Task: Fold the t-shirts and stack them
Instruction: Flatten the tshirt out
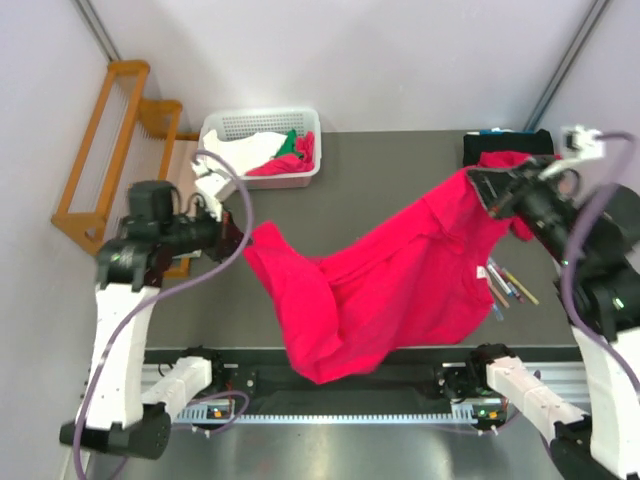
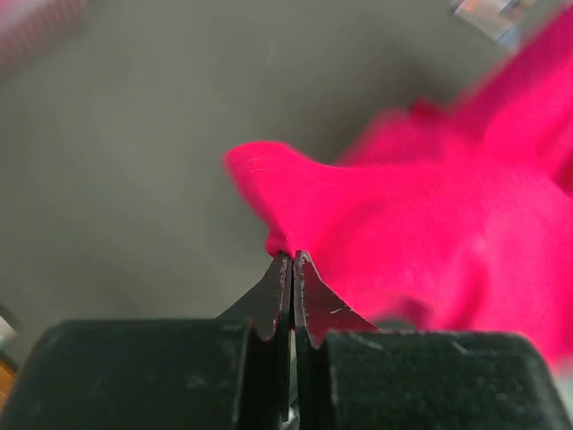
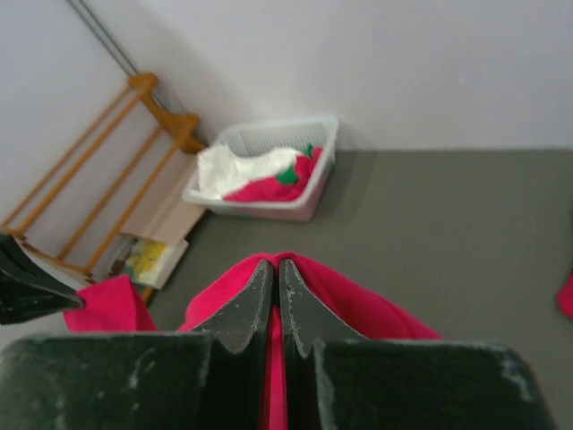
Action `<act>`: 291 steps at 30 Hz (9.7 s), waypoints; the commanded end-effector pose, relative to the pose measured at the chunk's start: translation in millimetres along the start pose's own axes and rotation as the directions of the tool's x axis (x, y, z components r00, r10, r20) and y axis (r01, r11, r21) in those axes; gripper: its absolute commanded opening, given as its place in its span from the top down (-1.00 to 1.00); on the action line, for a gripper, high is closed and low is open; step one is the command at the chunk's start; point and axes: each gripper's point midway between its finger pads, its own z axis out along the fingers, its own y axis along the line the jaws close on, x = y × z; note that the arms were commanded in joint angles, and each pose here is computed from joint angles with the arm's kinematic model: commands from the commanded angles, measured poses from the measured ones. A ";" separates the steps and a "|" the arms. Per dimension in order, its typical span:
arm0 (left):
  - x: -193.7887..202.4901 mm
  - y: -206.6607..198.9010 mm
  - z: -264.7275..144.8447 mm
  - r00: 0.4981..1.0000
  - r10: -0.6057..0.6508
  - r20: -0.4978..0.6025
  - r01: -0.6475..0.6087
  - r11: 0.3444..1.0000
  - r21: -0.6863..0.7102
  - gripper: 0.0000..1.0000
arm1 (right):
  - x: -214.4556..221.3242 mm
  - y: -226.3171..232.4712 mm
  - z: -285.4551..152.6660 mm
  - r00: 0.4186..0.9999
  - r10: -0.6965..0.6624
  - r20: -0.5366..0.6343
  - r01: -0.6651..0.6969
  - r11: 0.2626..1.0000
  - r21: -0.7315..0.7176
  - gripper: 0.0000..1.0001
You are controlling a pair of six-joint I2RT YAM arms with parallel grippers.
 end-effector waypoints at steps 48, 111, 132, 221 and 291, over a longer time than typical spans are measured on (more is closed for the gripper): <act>36.7 74.0 166.7 0.969 0.003 -0.246 -0.026 0.996 -0.090 -0.98 | 330.3 -213.4 248.5 0.764 0.329 -0.555 -0.118 0.917 0.381 1.00; 132.2 99.9 42.4 0.639 0.020 -0.769 -0.067 0.997 -0.029 0.93 | 284.3 -244.7 241.2 0.808 0.367 -0.460 -0.173 0.895 0.411 1.00; 72.5 186.3 97.5 0.846 -0.044 -0.531 -0.139 0.944 -0.300 -0.71 | 287.9 -244.9 240.5 0.805 0.373 -0.461 -0.181 0.895 0.408 1.00; -128.8 173.3 -47.9 0.977 0.115 0.177 0.009 0.816 -0.577 1.00 | 64.9 -74.7 87.6 0.981 0.182 -0.062 -0.178 0.981 0.071 1.00; 0.8 346.6 102.4 0.996 -0.047 -0.073 -0.013 0.748 -0.664 1.00 | 122.4 -232.1 202.3 0.970 0.242 -0.029 -0.215 0.905 0.367 1.00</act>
